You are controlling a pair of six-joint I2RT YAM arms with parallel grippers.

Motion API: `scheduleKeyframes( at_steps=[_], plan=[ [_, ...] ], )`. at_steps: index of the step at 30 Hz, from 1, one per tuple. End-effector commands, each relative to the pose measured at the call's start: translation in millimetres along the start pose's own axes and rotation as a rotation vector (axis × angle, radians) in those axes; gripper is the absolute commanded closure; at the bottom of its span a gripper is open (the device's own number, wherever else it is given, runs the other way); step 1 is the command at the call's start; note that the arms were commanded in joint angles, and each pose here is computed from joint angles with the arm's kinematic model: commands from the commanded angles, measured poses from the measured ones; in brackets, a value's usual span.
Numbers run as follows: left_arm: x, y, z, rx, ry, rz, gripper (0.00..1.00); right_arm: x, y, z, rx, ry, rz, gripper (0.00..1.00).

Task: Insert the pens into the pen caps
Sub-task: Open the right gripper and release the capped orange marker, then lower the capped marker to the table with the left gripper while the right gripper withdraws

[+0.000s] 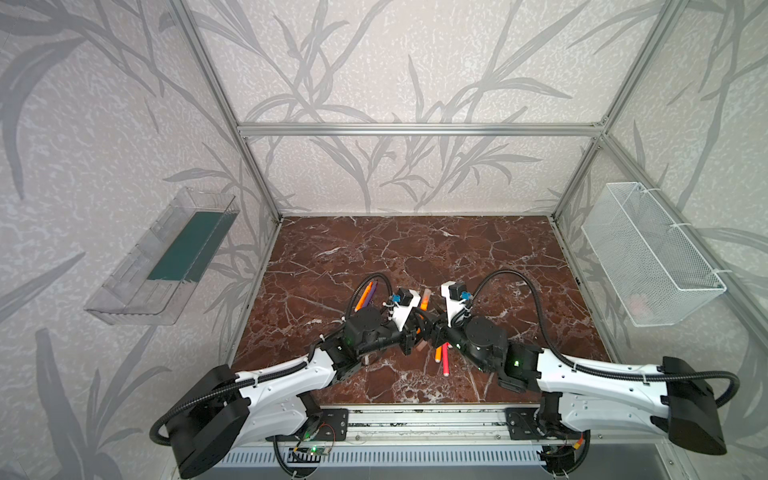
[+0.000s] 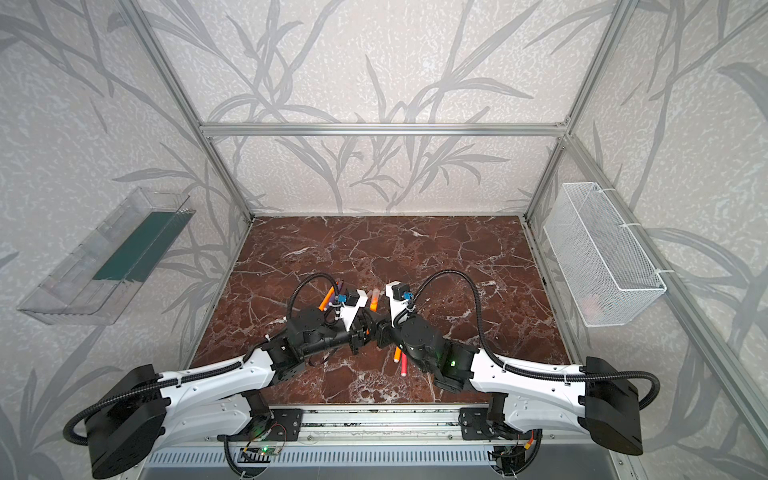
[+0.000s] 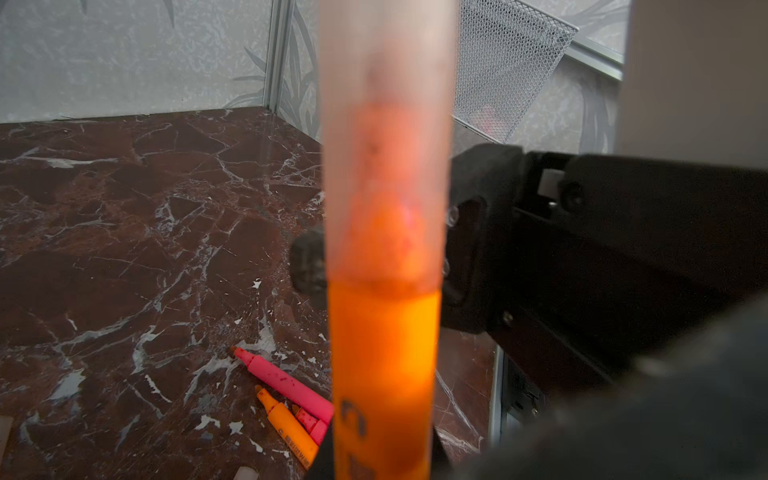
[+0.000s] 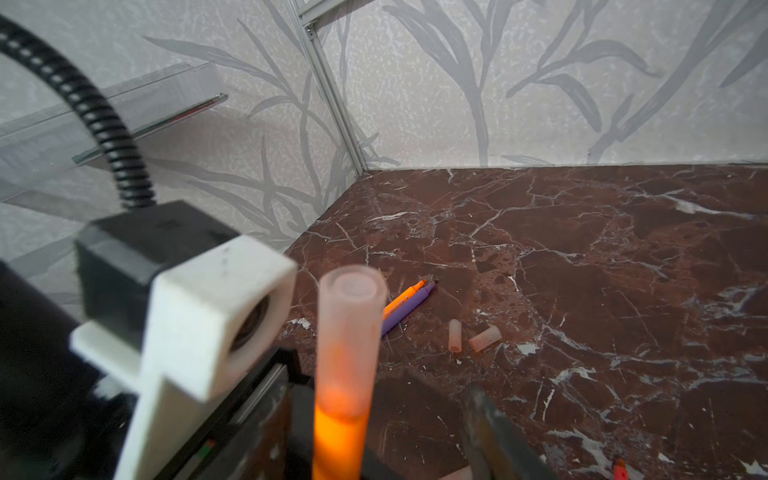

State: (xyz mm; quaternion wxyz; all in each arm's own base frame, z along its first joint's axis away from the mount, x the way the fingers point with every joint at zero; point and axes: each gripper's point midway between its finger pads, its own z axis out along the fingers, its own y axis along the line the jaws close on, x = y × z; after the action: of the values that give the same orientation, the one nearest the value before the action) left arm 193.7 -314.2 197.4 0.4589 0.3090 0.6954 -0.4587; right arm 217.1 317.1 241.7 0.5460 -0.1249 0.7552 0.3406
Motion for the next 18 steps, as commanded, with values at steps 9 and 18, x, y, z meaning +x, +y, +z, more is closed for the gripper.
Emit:
scheduleKeyframes(
  at_steps=[9,18],
  plan=[
    [-9,-12,0,0.046,-0.047,0.047,1.00,6,13,10,-0.050,0.035,0.059,0.74],
    [-10,-4,-1,0.001,-0.059,0.035,0.77,10,5,11,-0.020,0.052,0.068,0.89]
  ],
)
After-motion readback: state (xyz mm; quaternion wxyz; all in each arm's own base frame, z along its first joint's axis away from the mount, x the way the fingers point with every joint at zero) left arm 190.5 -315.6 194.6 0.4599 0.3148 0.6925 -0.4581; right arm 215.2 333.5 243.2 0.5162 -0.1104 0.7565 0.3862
